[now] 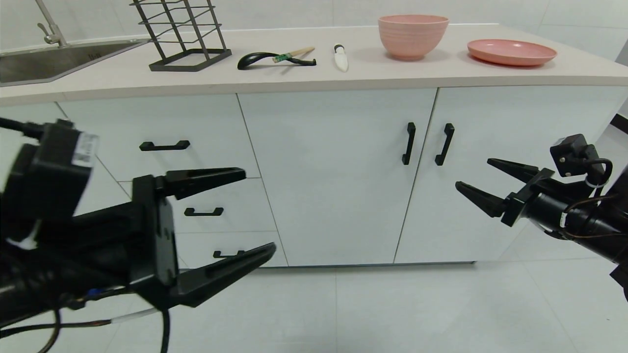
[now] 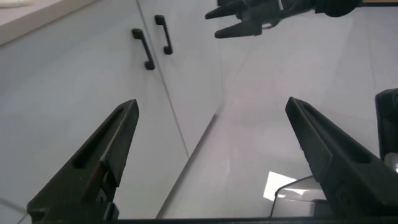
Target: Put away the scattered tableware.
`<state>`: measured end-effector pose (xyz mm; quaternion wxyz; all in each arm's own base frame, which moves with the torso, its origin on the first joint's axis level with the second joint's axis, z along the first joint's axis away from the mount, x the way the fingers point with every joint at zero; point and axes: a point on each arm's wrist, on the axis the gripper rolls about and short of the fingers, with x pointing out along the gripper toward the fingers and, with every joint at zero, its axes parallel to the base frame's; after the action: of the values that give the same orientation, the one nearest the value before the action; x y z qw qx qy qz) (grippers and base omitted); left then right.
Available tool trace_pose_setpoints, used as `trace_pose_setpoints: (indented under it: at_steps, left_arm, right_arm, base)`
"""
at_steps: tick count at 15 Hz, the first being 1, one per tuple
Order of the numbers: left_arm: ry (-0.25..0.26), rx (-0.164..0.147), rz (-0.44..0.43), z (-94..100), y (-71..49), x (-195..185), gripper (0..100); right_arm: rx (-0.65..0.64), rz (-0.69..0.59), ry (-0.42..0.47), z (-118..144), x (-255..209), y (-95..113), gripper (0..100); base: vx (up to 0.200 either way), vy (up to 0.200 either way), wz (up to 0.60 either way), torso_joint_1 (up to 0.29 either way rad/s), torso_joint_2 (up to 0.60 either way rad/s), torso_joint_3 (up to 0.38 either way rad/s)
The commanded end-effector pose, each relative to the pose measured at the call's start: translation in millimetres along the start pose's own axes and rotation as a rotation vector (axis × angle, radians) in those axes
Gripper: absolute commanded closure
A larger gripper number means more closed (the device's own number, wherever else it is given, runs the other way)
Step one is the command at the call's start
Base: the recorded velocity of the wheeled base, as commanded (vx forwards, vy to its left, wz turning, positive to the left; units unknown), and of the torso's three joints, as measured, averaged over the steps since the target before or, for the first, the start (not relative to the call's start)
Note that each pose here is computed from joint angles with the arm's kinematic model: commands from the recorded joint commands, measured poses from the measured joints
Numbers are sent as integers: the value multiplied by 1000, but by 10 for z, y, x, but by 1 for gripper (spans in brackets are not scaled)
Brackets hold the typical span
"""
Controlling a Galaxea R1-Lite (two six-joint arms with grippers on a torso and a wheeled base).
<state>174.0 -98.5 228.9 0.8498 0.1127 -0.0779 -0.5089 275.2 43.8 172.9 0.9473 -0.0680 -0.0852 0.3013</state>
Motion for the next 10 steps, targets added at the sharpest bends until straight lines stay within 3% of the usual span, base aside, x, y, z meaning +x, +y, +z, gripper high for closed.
trace_pose_setpoints:
  at_steps: [1, 5, 6, 8, 10]
  left_arm:
    - [52, -47, -73, -261, 125, 481, 0]
    - [-9, -31, -199, -319, 169, 905, 0]
    - [-79, -3, -263, -288, 84, 1091, 0]
    - [-100, -55, -295, -295, -26, 1243, 0]
    - [-95, -60, -277, -361, 29, 1405, 0]
  right_arm:
    - [-4, 0, -13, 41, -13, 1, 0]
    - [11, 9, -29, 48, 57, -32, 0]
    - [21, 25, -46, 76, 101, -61, 0]
    - [33, 35, -34, -3, 182, -99, 0]
    - [39, 44, -29, -67, 267, -148, 0]
  base:
    - [0, 0, 0, 0, 0, 0]
    - [0, 0, 0, 0, 0, 0]
    - [0, 0, 0, 0, 0, 0]
    - [0, 0, 0, 0, 0, 0]
    - [0, 0, 0, 0, 0, 0]
